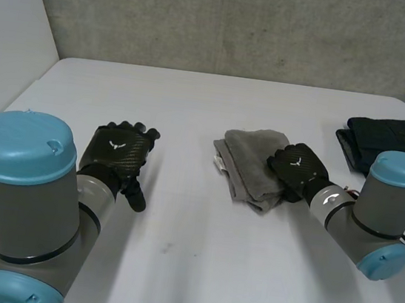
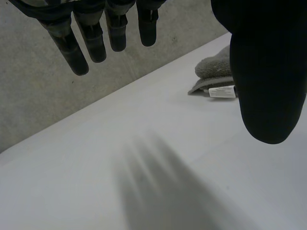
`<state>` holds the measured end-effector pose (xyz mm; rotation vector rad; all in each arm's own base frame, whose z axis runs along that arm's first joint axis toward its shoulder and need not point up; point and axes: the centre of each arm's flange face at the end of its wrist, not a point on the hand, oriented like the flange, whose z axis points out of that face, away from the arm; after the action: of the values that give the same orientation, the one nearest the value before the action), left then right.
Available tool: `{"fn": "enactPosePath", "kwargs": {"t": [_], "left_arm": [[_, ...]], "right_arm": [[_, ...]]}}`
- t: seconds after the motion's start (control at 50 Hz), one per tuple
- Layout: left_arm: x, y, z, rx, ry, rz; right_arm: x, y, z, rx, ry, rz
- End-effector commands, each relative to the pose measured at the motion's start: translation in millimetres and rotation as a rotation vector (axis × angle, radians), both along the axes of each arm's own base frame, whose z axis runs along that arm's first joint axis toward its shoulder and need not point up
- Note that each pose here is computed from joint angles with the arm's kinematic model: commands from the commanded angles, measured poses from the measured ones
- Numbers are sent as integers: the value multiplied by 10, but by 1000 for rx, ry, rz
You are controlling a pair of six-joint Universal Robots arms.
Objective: Fold the laundry.
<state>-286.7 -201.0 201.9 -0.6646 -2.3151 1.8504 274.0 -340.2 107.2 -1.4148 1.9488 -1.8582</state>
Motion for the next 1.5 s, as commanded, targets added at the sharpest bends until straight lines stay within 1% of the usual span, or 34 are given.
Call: {"fn": "enactPosePath", "kwargs": {"t": [0.02,0.18,0.4,0.5,0.66,0.84,0.96,1.04,1.1,1.14,1.2,1.24,1.3,1.34,1.42,1.5], "left_arm": [[1,-1,-2,1,-1,0],[14,-18,-2,1,-1,6],[17,-23,-2,1,0,8],[14,-26,-17,3,-1,8],[23,-40,-38,10,-6,13],[23,-48,-49,12,-8,14],[18,-55,-46,9,-7,14],[16,-58,-52,10,-8,14],[15,-60,-67,14,-11,14],[15,-60,-68,15,-10,14],[14,-60,-73,15,-12,14],[14,-60,-73,15,-12,14],[11,-56,-78,16,-13,13],[14,-60,-84,19,-15,14],[12,-55,-87,19,-13,13],[11,-56,-97,22,-15,13]], "right_arm": [[30,-33,0,-10,-3,4],[64,-139,59,-60,2,12],[94,-452,183,-272,129,37],[107,-554,185,-325,161,39],[-113,-878,160,-373,193,-19],[-338,-1127,156,-413,230,-71],[-491,-1283,326,-455,226,-130],[-596,-1390,583,-505,205,-181],[-738,-1457,815,-522,153,-233],[-880,-1521,997,-521,60,-274],[-1017,-1587,1058,-514,-6,-307],[-1196,-1654,1042,-494,-30,-338],[-1467,-1724,938,-460,-19,-388],[-1647,-1756,780,-414,-5,-416],[-1888,-1771,531,-343,26,-446],[-2023,-1736,328,-291,66,-463]]}}
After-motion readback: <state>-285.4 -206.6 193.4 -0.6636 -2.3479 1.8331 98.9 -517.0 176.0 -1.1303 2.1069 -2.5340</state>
